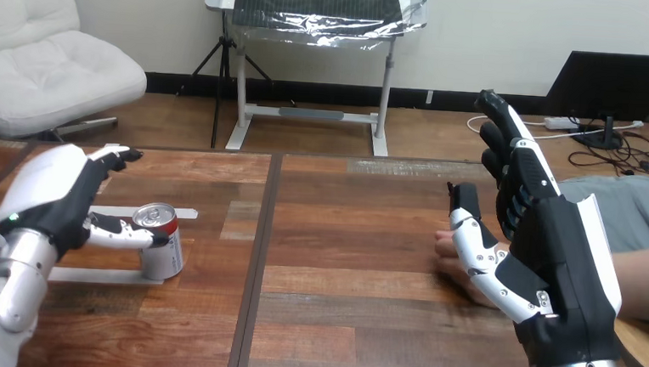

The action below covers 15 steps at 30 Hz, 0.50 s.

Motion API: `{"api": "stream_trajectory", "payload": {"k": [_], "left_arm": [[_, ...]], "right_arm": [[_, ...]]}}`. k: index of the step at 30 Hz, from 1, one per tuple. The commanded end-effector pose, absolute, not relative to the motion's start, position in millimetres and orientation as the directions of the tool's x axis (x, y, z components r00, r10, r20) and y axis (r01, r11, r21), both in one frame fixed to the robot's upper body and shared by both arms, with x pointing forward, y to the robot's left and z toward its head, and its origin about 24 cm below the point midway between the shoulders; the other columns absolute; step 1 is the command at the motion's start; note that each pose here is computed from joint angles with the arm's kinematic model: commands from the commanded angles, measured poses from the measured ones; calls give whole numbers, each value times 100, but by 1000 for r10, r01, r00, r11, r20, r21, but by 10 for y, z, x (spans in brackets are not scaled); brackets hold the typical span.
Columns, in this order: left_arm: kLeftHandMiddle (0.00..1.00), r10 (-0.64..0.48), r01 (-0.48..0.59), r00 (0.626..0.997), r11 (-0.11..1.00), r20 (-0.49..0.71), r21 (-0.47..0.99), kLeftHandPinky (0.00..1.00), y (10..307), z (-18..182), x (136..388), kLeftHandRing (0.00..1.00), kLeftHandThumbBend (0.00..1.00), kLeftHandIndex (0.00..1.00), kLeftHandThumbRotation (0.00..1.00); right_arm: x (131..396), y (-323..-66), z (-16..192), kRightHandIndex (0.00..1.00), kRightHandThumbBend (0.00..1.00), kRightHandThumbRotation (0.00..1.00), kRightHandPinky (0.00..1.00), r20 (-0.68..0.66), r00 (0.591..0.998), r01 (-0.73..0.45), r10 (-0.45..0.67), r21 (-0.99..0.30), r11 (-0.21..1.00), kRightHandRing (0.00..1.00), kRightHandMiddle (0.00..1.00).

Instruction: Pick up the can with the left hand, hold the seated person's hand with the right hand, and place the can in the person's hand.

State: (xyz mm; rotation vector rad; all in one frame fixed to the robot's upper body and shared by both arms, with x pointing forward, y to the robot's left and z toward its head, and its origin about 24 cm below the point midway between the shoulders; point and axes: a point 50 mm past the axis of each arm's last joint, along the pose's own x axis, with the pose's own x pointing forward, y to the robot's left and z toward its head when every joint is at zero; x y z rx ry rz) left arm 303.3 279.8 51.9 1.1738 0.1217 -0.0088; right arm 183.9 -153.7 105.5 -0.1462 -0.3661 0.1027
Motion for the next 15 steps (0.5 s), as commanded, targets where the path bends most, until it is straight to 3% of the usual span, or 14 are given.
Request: {"api": "stream_trajectory", "payload": {"k": [1,15], "left_arm": [[82,-6,-11,1000,308,13,951,73,2707,922,3217,80,89,82,24],[77,-58,67,997,257,-54,964,69,2692,1019,3198,75,88,77,14]], "right_arm": [[1914,-1543,1185,94,14,0,100,412,900,-73,141,-176,982,100,100],[1932,-1539,1188,91,16,0,100,415,898,-77,145,-177,981,100,100]]}}
